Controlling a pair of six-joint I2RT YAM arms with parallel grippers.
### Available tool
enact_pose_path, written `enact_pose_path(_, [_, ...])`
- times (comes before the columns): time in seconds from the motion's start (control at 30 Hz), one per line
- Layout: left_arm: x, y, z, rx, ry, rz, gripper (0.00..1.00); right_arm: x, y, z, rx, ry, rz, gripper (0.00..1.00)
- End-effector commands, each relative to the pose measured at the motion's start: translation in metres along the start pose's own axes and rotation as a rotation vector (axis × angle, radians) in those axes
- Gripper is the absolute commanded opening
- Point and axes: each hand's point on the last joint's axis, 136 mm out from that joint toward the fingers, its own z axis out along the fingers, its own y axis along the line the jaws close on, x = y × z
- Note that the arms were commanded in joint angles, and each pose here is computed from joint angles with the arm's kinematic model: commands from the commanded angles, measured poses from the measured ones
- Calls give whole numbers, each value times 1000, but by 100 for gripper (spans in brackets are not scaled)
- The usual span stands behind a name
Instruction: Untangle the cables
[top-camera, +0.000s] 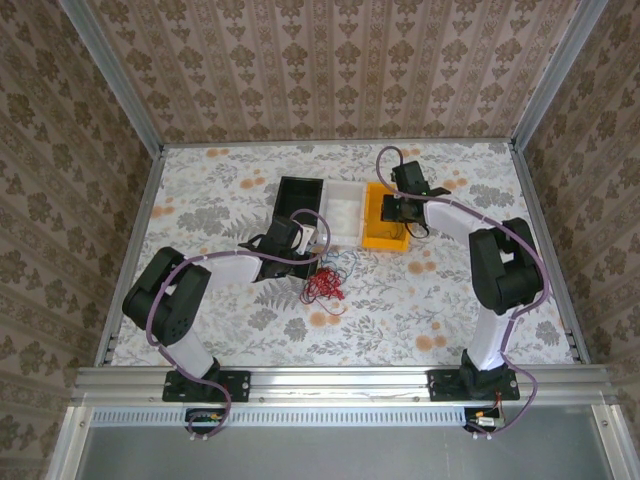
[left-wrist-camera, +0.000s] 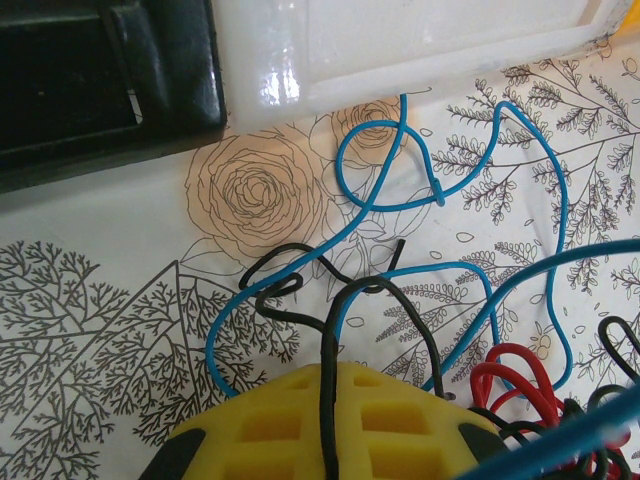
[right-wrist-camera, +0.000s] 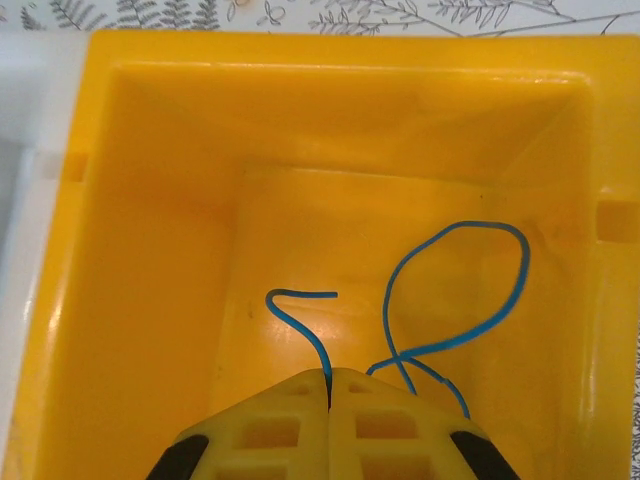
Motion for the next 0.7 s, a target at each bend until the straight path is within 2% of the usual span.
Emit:
enact_pose_path(0.0, [1,-1,0,-9,12,23,0,-4,8,-3,-7,26,-1,2])
enact_pose_path(0.1, [1,-1,-1,-11,8,26,0,-14,12,-10,-22,-13,0,16])
enact_pose_path(0.33, [-3,-4,-5,-4,-5,40,0,-41,15,-43,-29,-123,13,38])
enact_pose_path(0.43, [-4,-5,-7,-1,-10,43,0,-47,14,-59,-28,-174,16,42])
enact_pose_path(0.53, [-3,-7,-8,9,-13,46,0,-50,20,-77,-62,-231,3,41])
enact_pose_path(0.67, [-3,-11,-10,31,-22,51,0,-26,67,-87,-272,-195,-90,41])
